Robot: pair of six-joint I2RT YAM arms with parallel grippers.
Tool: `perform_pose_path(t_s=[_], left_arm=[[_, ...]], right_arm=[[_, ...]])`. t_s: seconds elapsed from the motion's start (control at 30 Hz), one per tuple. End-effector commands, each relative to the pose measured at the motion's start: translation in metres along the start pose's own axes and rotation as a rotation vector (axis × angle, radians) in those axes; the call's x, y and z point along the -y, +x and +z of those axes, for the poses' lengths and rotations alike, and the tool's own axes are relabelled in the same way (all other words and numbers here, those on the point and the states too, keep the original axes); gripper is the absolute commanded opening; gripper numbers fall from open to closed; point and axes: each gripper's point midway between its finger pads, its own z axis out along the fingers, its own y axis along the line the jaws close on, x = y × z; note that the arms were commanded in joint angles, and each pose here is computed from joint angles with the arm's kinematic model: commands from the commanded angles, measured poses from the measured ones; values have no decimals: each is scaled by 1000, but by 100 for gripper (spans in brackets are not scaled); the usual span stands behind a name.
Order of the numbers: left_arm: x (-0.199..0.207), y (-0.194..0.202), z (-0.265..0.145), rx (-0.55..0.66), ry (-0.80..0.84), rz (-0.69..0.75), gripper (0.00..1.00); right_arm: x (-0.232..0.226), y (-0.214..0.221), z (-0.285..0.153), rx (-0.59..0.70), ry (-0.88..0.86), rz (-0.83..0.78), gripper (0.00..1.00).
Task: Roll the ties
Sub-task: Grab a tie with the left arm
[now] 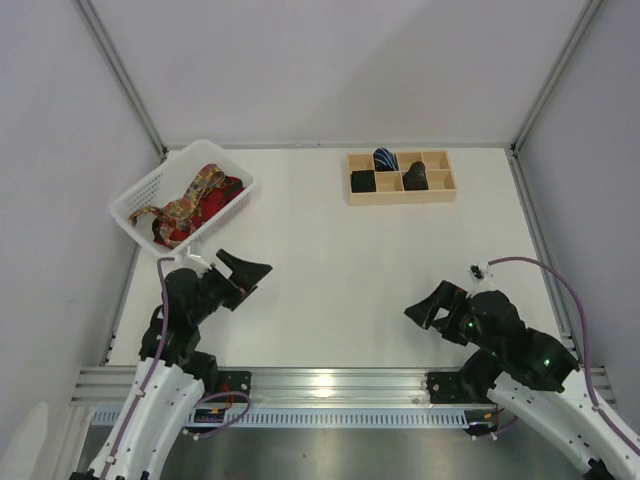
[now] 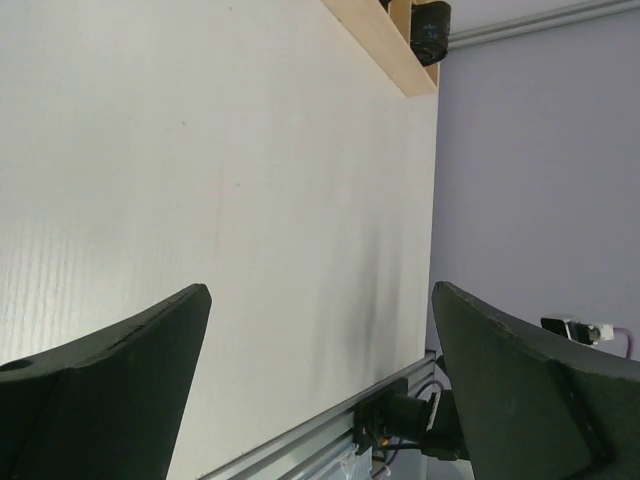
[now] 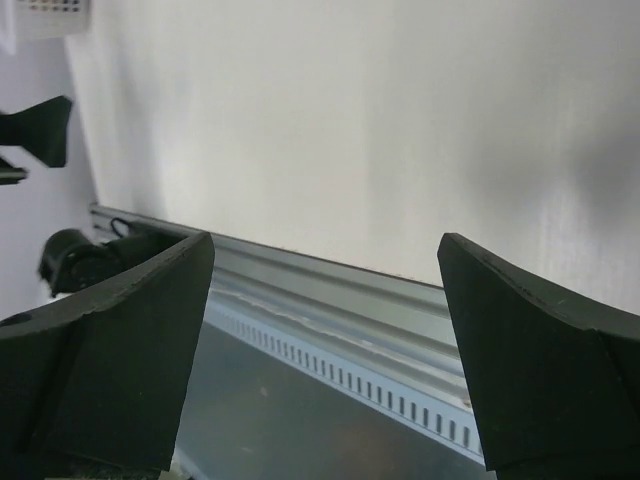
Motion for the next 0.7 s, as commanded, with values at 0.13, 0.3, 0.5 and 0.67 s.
perform_pose_path(t_s=[0.13, 0.3, 0.5, 0.67], left_arm=[[57, -50, 11, 97, 126, 122, 100], [67, -123, 40, 245, 59, 101, 100], [42, -229, 86, 317, -267, 358, 89], [27, -297, 111, 298, -488, 501, 84]], right_arm=[[-6, -27, -5, 30, 112, -171, 100], [-28, -22, 21, -99, 118, -287, 100], [-44, -37, 33, -150, 158, -385, 100], [-36, -51, 45, -165, 184, -395, 100]])
